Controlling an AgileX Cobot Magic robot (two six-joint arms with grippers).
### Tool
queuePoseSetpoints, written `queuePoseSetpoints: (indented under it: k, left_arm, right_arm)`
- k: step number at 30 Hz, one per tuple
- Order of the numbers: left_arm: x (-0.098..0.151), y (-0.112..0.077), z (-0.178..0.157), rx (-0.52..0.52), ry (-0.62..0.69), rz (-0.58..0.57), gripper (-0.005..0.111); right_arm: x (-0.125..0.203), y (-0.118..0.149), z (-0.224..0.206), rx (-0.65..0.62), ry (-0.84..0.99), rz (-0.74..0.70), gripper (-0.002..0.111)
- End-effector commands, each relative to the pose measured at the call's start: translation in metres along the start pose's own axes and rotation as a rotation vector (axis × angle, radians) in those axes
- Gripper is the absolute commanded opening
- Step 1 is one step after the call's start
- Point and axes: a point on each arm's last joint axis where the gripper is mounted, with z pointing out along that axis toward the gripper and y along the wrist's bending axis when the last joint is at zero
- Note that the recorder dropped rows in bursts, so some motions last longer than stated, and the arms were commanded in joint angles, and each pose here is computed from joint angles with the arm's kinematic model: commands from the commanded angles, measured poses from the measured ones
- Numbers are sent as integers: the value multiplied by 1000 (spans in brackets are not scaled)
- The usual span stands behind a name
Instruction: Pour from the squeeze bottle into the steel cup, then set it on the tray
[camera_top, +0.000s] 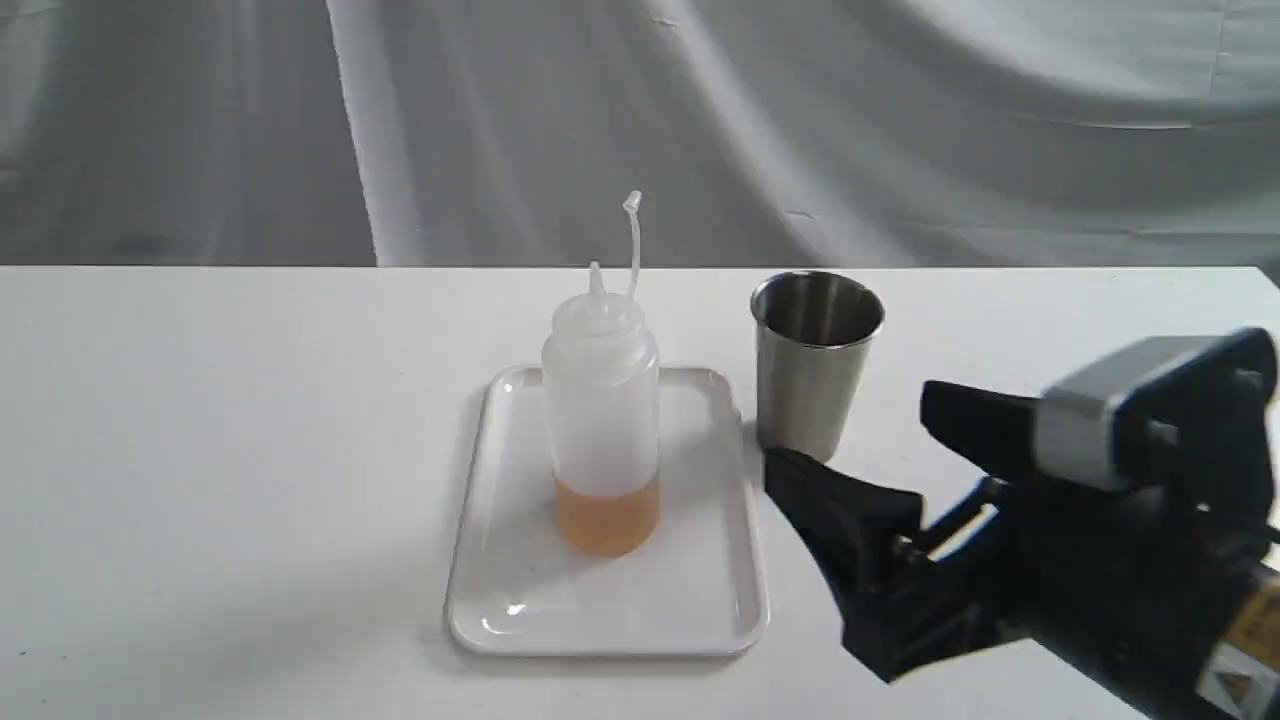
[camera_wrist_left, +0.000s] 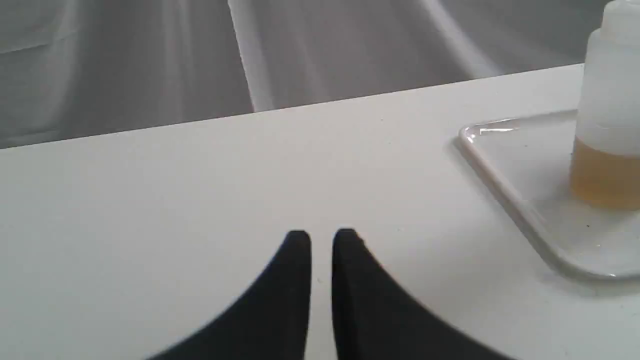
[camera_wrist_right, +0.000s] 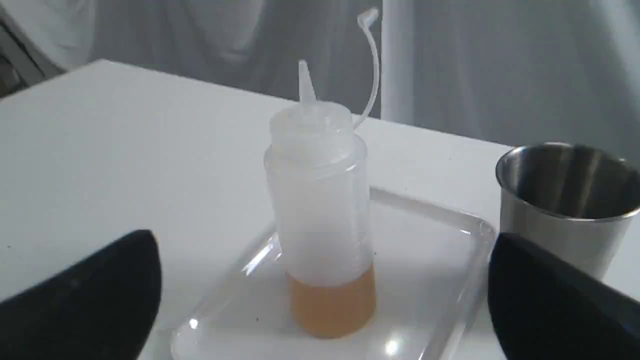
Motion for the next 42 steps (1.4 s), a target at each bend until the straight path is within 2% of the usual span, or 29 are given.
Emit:
queuePoseSetpoints:
  k: [1,5,9,10,15,23,31,38,42]
  left_arm:
    - [1,0,0,2,-7,-1,8]
    - [1,0,0,2,-7,-1,8]
    - [1,0,0,2,-7,-1,8]
    - [1,0,0,2,-7,-1,8]
    - [1,0,0,2,-7,-1,8]
    - [1,0,0,2,-7,-1,8]
    - [1,0,0,2,-7,-1,8]
    - [1,0,0,2,-7,-1,8]
    - [1,0,0,2,-7,-1,8]
  right_arm:
    - [0,0,-26,-16,-66,-6,70]
    - [-3,0,-48,-21,-101,29,41]
    - [-8,0,-64,-24,-96,42,3]
    - [-9,0,-67,-24,-90,46,0]
    - [-9,0,-78,-23,-50,48,0]
    - [-24,1,-84,-37,-214,55,0]
    - [-22,0,-85,-30,-188,53,0]
    - [-16,-14,-106,72,-208,-58,0]
    - [-11,-26,-123,197,-272,-66,0]
